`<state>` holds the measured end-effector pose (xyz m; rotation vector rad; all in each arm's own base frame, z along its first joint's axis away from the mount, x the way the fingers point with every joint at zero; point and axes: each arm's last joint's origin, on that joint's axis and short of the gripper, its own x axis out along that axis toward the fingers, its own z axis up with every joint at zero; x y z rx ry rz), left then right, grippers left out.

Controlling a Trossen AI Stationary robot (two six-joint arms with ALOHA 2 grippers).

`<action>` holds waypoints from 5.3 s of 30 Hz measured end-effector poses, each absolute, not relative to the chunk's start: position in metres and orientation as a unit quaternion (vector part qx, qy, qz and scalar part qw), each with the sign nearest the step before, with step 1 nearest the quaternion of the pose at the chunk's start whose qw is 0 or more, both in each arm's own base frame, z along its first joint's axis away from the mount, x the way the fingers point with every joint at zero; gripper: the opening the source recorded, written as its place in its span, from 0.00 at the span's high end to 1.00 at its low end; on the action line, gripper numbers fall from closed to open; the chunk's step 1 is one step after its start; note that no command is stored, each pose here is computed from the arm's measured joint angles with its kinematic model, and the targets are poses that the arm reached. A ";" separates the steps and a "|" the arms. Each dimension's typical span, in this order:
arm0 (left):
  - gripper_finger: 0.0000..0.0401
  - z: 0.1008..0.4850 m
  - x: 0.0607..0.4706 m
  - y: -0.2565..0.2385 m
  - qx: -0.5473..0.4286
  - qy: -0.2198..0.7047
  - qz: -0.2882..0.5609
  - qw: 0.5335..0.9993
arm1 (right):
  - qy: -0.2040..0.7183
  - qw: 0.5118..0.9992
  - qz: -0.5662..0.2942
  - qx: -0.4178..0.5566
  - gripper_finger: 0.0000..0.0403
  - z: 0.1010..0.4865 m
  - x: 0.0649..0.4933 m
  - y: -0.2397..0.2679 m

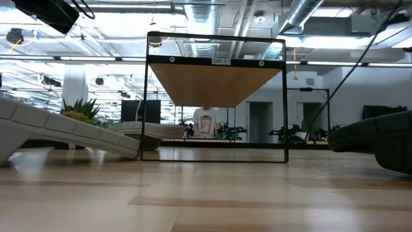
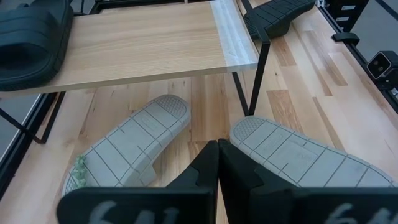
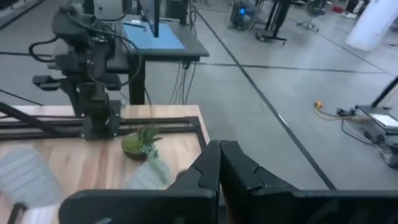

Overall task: Pick and place slides into the shelf
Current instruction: Put the black slide on the shelf

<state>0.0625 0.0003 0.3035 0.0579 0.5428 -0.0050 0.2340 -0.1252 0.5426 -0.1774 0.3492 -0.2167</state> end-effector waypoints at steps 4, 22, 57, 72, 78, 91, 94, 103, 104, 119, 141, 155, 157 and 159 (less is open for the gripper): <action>1.00 0.303 0.062 0.000 0.029 0.268 -0.002 0.963 | 0.197 0.971 -0.110 -0.076 1.00 0.546 0.203 -0.116; 1.00 0.304 0.062 0.000 0.029 0.268 -0.003 0.963 | 0.217 0.972 0.090 -0.025 1.00 0.532 0.187 -0.083; 1.00 0.304 0.062 0.000 0.029 0.268 -0.003 0.963 | 0.243 0.920 0.019 0.305 1.00 0.301 0.135 0.015; 1.00 0.304 0.062 0.000 0.029 0.268 -0.002 0.963 | 0.418 0.808 -0.043 0.412 0.82 0.263 0.100 0.043; 1.00 0.304 0.062 0.000 0.029 0.268 -0.003 0.963 | 0.462 0.775 -0.052 0.429 0.68 0.258 0.095 0.053; 1.00 0.304 0.062 0.000 0.029 0.268 -0.003 0.963 | 0.539 0.749 -0.101 0.372 0.51 0.235 0.115 0.084; 1.00 0.304 0.062 0.000 0.029 0.268 -0.002 0.963 | 0.536 0.754 -0.107 0.364 0.50 0.229 0.125 0.091; 1.00 0.304 0.062 0.000 0.029 0.268 -0.003 0.963 | 0.532 0.759 -0.130 0.352 0.50 0.209 0.156 0.105; 1.00 0.304 0.062 0.000 0.029 0.268 -0.002 0.963 | 0.532 0.760 -0.132 0.349 0.49 0.206 0.159 0.106; 1.00 0.304 0.062 0.000 0.029 0.268 -0.002 0.963 | 0.551 0.759 -0.127 0.323 0.43 0.181 0.190 0.103; 1.00 0.304 0.062 0.000 0.029 0.268 -0.003 0.963 | 0.549 0.765 -0.102 0.319 0.43 0.183 0.200 0.088; 1.00 0.303 0.062 0.000 0.029 0.268 -0.002 0.963 | 0.616 0.714 -0.139 0.301 0.43 0.180 0.175 0.098; 1.00 0.304 0.062 0.000 0.029 0.268 -0.003 0.963 | 0.619 0.710 -0.134 0.307 0.43 0.182 0.171 0.102; 1.00 0.303 0.062 0.000 0.028 0.268 -0.002 0.963 | 0.612 0.712 -0.128 0.320 0.43 0.187 0.167 0.105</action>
